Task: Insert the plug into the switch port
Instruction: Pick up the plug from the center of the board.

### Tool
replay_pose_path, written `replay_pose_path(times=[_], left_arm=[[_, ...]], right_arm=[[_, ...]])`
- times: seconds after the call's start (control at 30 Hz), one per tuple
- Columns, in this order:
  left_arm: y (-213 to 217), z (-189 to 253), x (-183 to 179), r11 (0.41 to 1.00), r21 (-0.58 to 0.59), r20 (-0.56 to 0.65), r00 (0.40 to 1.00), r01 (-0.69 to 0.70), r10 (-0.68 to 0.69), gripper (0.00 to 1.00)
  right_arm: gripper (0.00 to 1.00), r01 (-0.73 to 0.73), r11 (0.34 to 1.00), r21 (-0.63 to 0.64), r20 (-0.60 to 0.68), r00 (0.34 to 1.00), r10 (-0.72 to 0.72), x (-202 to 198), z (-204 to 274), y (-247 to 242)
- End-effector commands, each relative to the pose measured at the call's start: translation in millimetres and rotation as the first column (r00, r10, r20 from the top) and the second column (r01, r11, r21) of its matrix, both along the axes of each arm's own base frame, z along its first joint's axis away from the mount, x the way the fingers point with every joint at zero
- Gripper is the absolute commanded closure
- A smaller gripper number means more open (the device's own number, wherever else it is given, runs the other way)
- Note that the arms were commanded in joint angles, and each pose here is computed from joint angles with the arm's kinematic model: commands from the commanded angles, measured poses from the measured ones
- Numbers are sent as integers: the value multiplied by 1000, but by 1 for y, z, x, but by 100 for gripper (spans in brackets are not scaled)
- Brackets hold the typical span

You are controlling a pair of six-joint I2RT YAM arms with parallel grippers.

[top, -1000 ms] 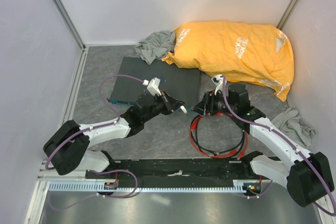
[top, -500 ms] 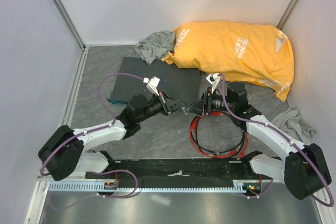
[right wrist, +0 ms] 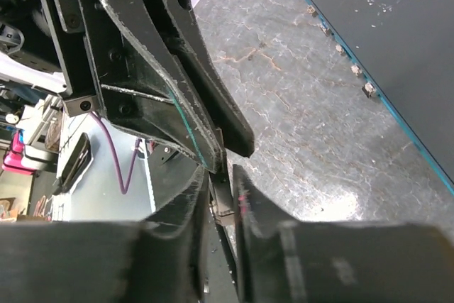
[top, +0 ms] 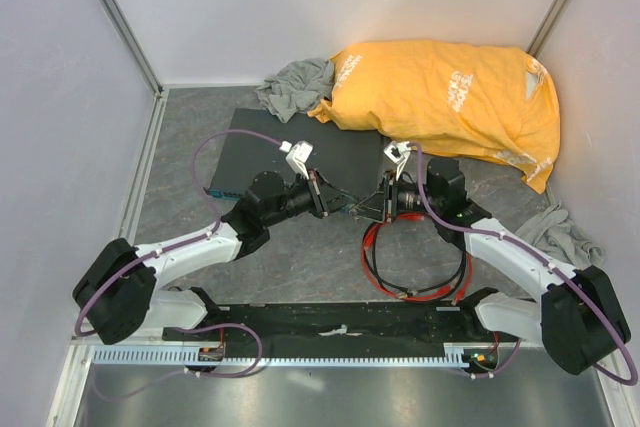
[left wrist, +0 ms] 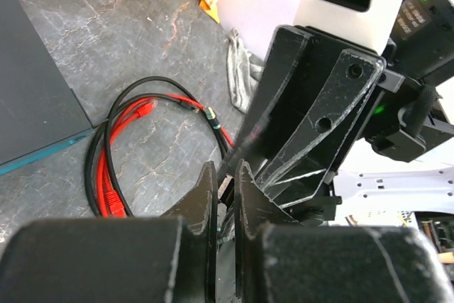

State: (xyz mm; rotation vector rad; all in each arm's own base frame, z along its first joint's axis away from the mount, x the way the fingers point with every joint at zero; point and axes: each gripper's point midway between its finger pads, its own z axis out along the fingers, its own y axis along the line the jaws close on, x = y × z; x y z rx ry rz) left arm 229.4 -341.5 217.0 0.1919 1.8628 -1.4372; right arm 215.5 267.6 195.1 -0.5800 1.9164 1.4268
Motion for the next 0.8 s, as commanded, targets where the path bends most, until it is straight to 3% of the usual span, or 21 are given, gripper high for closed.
replay_pose_path(times=[0.0,0.13,0.23,0.37,0.6,0.77], left_arm=[[-2,23,6,1000,21,107,994,13,-15,95],[18,27,17,990,98,164,982,-105,88,67],[42,44,29,963,134,256,947,-236,196,54],[67,43,32,913,198,306,907,-356,288,40],[44,18,1,903,298,319,924,-311,213,30],[21,-3,-11,892,358,306,937,-277,168,23]], right_arm=[[91,-5,999,33,69,998,3,0,16,3],[100,50,998,35,41,998,-52,2,13,1],[100,120,992,41,-26,993,-119,4,9,-1],[100,328,944,38,-174,932,-317,23,-1,-10],[100,517,855,-31,-316,807,-499,33,-16,-20],[100,540,842,-13,-377,777,-504,31,-13,-14]])
